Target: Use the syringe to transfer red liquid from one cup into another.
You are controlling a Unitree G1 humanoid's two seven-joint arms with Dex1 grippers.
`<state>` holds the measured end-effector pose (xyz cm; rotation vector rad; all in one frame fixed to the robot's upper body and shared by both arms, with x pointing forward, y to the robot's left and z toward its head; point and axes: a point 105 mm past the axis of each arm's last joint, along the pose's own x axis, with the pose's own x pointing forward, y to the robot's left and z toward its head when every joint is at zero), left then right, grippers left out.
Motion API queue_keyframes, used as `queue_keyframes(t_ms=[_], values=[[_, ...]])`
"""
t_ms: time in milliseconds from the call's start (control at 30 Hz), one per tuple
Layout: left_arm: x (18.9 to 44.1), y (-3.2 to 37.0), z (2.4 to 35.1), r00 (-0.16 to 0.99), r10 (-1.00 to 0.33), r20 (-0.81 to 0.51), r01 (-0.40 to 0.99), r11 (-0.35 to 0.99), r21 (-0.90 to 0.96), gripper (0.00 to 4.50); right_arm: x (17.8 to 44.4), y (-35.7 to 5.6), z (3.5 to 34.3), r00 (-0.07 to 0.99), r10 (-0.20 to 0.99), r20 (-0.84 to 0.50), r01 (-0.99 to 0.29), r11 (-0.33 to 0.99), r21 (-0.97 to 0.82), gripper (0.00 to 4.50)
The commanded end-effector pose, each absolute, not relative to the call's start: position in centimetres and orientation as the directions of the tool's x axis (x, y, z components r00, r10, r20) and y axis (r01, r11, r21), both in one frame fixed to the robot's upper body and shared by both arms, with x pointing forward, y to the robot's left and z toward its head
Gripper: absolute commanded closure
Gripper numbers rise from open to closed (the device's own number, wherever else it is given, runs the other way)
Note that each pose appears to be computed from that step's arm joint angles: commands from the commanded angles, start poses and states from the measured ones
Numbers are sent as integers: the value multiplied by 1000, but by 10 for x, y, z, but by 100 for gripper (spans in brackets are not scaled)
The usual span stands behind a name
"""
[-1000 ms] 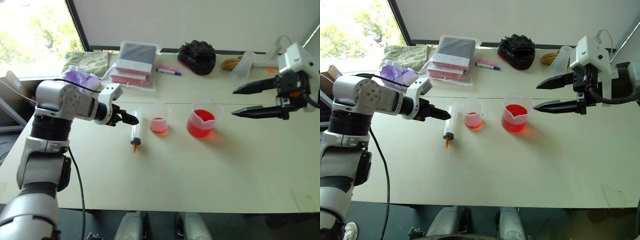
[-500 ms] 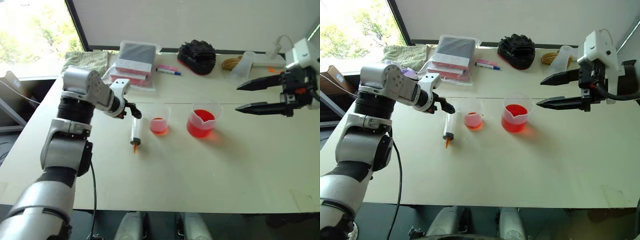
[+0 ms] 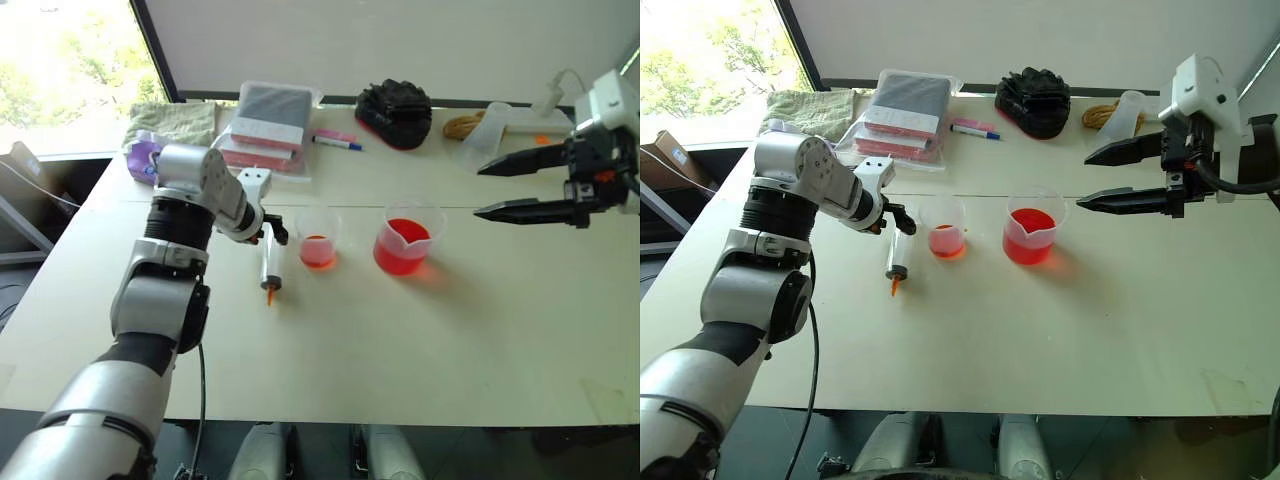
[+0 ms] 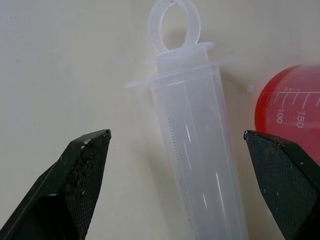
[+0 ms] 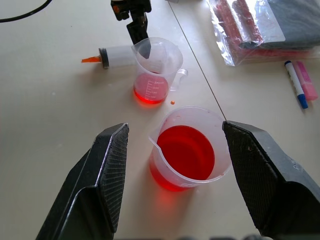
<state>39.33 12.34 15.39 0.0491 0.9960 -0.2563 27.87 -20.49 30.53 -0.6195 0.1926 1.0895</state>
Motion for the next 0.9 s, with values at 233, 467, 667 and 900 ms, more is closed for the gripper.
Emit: queue_keyframes(t_ms=[233,467,667,900], values=[[393,126,144,495,-133,-859,164,985,-58,2,277,-200,319,486,780,-394,-850,316,-422,139],[393,117,143,464,-158,-872,140,985,-104,2,277,-199,320,489,781,-389,-848,319,-424,139],[393,112,139,455,-156,-877,109,987,-119,2,277,-197,321,493,780,-385,-844,322,-429,139],[389,107,128,428,-146,-892,93,989,-117,2,277,-196,321,497,779,-382,-842,325,-431,139]])
